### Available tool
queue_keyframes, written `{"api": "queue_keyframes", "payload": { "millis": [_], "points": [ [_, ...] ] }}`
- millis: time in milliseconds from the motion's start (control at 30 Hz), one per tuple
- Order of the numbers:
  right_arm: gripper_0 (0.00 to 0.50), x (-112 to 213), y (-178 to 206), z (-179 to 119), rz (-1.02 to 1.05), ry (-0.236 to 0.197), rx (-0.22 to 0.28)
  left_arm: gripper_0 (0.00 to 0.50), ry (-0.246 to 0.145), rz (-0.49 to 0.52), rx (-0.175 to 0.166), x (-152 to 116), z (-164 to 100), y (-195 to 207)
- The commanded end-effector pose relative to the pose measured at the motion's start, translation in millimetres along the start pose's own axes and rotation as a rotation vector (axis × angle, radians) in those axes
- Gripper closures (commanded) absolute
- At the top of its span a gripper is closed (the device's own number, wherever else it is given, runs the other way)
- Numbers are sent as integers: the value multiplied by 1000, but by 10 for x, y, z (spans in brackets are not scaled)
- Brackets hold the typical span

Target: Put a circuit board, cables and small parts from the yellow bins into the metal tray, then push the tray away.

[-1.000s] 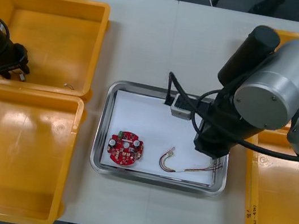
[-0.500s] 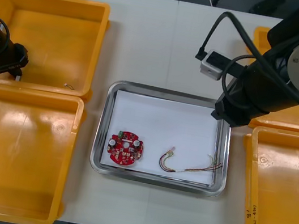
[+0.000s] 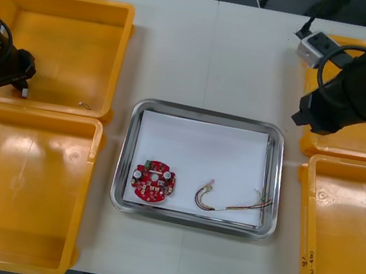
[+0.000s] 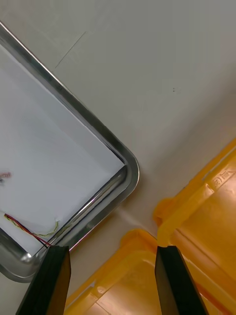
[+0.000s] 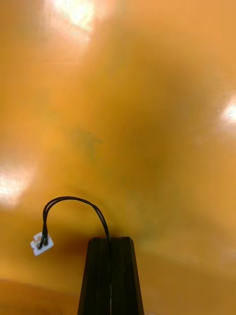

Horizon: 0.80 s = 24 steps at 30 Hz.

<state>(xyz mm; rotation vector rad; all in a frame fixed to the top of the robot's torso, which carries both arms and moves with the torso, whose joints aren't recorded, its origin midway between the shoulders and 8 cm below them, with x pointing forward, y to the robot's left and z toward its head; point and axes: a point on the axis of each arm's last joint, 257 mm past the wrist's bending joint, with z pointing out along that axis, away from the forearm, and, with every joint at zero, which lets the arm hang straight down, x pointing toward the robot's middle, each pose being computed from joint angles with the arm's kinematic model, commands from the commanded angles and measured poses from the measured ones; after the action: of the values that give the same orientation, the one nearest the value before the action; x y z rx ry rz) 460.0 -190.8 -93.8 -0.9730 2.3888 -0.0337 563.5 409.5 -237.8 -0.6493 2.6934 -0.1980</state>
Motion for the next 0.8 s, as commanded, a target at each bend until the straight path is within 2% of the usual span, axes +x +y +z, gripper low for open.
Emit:
{"api": "queue_keyframes", "payload": {
  "millis": [33,200,333,467,567,667,800],
  "points": [
    [0,-165,-383,-361,133,-67,69,500,-118,65,47,-425,-418,-406],
    [0,-126,-692,-422,228,-70,87,500,-157,77,60,-563,-553,-533],
    [0,-44,-987,-489,302,-71,138,500,-196,87,71,-681,-644,-661],
    [0,20,-1184,-517,349,-61,180,500,-239,97,87,-764,-638,-792],
    [0,68,-1351,-533,401,-50,199,500,-269,112,78,-799,-588,-888],
    [0,101,-1453,-540,439,-44,207,500,-279,120,71,-795,-552,-951],
    [0,218,-1666,-552,505,-22,249,500,-275,121,70,-745,-484,-1029]
  ]
}}
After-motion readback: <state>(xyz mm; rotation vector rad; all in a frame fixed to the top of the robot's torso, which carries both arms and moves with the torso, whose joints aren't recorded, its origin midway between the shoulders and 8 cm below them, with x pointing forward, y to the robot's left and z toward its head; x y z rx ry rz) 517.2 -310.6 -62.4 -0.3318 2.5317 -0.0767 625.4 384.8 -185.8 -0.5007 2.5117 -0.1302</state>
